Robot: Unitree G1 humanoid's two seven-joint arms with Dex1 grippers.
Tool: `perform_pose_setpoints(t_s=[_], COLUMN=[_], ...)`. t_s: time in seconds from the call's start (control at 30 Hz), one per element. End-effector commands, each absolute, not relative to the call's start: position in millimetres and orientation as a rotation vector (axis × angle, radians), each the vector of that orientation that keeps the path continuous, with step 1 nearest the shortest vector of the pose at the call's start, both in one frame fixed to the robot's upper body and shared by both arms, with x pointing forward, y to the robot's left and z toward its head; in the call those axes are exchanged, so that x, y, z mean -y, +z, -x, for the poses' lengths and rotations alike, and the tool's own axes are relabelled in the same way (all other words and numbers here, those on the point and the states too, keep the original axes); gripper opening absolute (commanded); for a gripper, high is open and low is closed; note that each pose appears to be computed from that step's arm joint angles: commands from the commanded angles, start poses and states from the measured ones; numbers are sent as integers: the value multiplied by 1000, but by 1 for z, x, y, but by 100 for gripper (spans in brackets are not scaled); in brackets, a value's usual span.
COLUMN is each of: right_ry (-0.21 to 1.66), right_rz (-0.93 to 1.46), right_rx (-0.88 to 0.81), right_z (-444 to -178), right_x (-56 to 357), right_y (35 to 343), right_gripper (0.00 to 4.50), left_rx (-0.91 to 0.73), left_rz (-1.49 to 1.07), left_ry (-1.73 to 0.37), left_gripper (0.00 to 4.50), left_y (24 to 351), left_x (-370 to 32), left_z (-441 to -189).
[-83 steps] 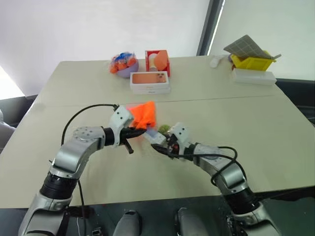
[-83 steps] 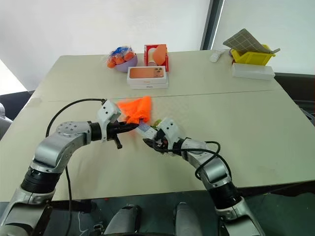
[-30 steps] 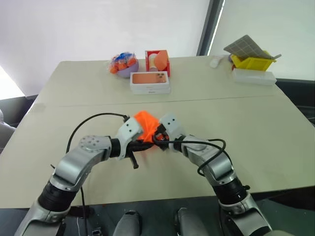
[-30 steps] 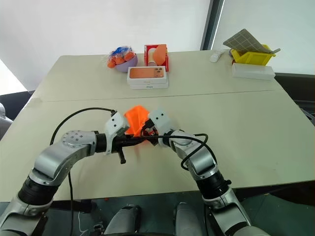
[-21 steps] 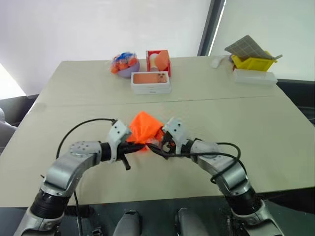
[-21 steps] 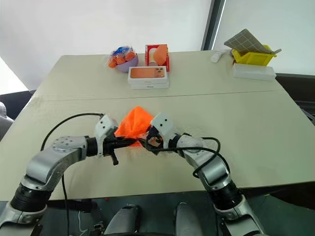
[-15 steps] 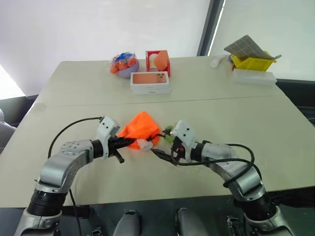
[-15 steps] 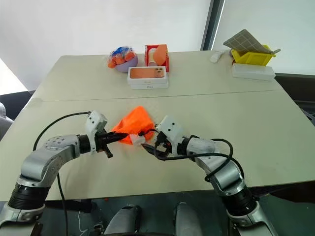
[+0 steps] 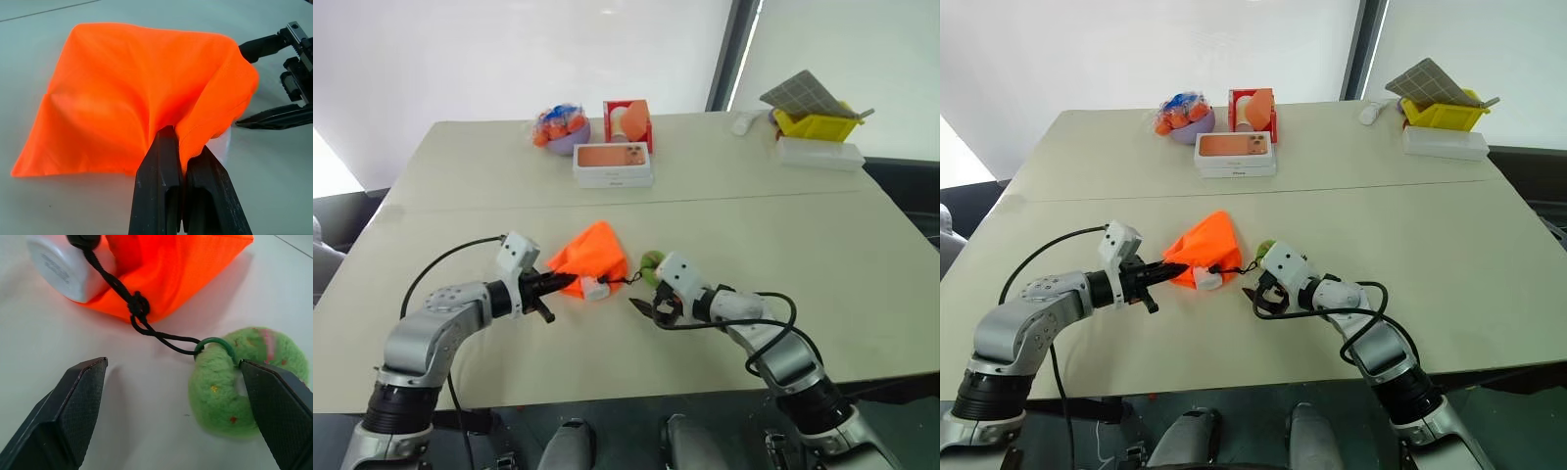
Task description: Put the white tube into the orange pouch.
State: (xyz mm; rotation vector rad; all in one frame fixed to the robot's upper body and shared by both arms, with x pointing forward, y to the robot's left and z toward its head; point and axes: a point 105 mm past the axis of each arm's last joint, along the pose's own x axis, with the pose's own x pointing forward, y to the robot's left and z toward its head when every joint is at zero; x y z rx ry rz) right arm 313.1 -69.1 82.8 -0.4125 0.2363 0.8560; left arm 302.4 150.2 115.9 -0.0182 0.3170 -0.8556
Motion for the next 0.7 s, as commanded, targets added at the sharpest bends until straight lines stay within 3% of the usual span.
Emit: perform_pose_setpoints(t_s=[0.03,0.1,0.33,0.7], right_ry=[950,1040,1151,1020], right_rz=[373,322,240,230], right_rx=[-158,-167,-210,-243], right_z=[-300,-285,-273,-309], right_x=[62,57,34,5], right_y=[104,107,111,97], right_gripper=[423,365,4,4], left_rx=[-267,-266,-264,-252], left_rz=[16,19,30,38], left_ry=[-865,-873,-913,-939], left_gripper=[0,0,0,0], left_y=[129,129,131,139], left_x=[-150,-147,-137,-131], left_z=[-301,-301,-301,-297])
